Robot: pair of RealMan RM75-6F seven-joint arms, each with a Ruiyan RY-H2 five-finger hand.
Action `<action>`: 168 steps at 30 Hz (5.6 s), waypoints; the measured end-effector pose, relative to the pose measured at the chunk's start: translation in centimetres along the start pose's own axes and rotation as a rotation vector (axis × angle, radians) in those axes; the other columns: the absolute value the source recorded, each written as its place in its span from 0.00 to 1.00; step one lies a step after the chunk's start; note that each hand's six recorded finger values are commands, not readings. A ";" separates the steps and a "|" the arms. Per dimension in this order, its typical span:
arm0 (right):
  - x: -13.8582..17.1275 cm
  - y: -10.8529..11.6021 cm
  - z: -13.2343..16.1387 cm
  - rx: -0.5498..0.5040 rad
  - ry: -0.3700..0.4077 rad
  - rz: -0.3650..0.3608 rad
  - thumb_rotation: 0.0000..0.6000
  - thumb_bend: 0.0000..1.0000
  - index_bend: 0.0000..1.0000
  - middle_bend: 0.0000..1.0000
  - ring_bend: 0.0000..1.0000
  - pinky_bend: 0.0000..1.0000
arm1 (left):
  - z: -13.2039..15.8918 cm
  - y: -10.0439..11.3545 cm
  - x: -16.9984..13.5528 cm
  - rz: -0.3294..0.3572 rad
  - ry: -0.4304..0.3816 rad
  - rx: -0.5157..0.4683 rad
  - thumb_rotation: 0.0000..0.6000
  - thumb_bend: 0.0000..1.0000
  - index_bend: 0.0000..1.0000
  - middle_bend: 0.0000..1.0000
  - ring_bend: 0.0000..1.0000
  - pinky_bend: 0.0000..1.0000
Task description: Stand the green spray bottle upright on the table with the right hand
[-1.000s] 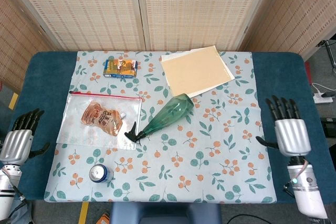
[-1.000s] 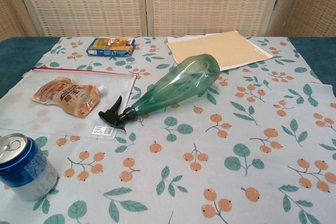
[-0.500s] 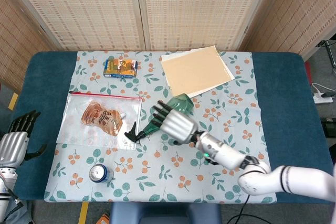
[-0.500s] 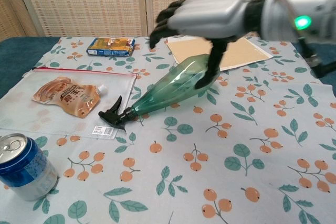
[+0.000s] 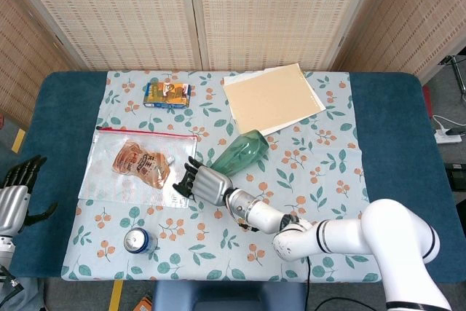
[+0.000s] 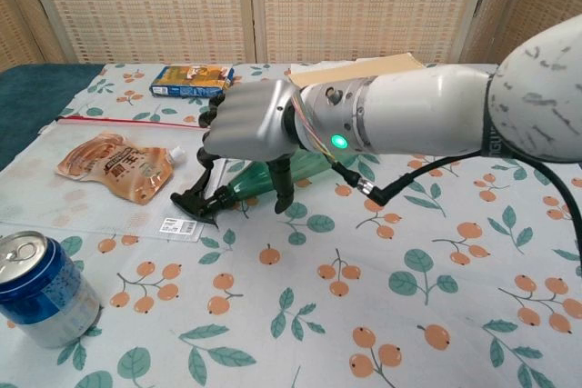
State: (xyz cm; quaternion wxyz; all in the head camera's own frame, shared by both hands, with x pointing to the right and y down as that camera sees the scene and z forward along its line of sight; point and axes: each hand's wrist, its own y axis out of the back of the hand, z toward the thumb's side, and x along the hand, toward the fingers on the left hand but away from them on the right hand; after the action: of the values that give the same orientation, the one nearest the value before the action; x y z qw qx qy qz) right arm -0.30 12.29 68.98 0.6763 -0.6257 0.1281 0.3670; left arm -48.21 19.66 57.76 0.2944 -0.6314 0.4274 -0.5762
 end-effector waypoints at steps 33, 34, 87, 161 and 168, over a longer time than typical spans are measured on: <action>-4.4 -3.7 -1.0 0.039 -0.159 0.067 1.00 0.00 0.54 0.40 0.12 0.16 | -0.1 -0.3 -0.3 -0.011 0.002 0.047 1.00 0.25 0.00 0.00 0.00 0.04; -4.6 -3.7 -1.0 0.036 -0.160 0.061 1.00 0.00 0.57 0.42 0.14 0.17 | -0.1 -0.3 -0.3 -0.013 0.002 0.045 1.00 0.25 0.00 0.00 0.00 0.04; 13.3 -4.3 -9.2 -1.404 -0.537 -0.795 1.00 0.00 0.84 0.62 0.37 0.28 | 0.3 -1.4 0.0 -0.050 0.022 0.042 1.00 0.25 0.00 0.00 0.00 0.05; 14.2 -10.2 -5.2 -1.335 -0.424 -0.666 1.00 0.00 0.52 0.52 0.20 0.26 | 0.3 -1.4 -0.2 -0.052 0.027 0.033 1.00 0.25 0.00 0.00 0.00 0.05; 14.7 -10.5 -5.5 -1.340 -0.434 -0.659 1.00 0.00 0.47 0.50 0.18 0.24 | 0.3 -1.4 -0.2 -0.050 0.027 0.032 1.00 0.25 0.00 0.00 0.00 0.05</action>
State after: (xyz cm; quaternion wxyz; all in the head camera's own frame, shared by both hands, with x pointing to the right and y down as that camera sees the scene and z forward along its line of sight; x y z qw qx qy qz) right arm 18.41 12.65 66.52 0.2377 -0.8209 -0.4492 0.2603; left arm -47.64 20.45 58.80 0.2844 -0.6292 0.4061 -0.5986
